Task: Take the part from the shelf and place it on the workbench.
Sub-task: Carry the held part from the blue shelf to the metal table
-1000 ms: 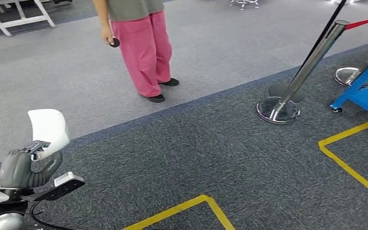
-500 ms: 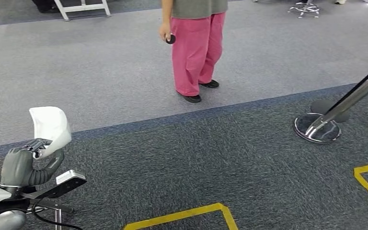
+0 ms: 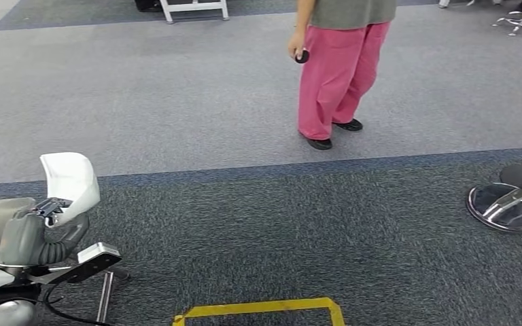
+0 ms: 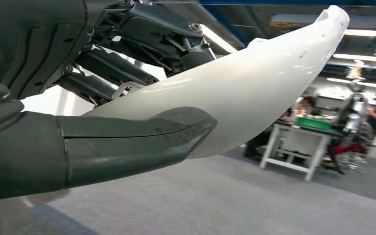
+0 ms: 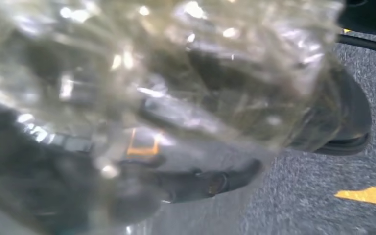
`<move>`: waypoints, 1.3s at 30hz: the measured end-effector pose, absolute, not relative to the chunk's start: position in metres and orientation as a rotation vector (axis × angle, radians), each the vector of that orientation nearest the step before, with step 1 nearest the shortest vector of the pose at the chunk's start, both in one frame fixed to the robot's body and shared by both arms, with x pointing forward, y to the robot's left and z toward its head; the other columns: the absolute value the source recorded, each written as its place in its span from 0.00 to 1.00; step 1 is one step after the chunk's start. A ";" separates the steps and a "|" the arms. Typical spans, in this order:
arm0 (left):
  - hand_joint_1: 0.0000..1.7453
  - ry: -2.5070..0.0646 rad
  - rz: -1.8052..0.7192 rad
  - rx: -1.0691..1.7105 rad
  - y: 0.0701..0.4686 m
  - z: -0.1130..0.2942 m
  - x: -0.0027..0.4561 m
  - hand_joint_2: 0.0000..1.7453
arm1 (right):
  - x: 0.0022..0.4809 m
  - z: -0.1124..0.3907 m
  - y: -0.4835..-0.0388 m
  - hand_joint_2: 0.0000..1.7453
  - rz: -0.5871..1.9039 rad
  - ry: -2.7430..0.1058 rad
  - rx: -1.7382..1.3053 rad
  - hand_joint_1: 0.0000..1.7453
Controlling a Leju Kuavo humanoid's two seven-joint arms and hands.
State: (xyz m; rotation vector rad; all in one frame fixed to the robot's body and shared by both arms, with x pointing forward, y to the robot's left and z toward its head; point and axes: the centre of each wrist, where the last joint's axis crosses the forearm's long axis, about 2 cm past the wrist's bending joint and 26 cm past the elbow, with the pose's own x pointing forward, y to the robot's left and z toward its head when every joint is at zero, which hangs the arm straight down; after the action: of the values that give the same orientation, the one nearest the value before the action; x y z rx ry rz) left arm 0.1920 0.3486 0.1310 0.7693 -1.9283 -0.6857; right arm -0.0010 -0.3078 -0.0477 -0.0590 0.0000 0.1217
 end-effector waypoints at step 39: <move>1.00 -1.926 -0.705 0.816 0.353 0.131 0.189 1.00 | 0.003 -0.049 -0.307 0.00 0.183 -0.054 -0.067 0.00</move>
State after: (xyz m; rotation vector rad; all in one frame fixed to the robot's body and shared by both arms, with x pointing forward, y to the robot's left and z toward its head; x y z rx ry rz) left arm 0.1891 0.3528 0.1314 0.8161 -1.9257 -0.7053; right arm 0.0028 -0.3069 -0.0492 -0.0666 -0.0538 0.1831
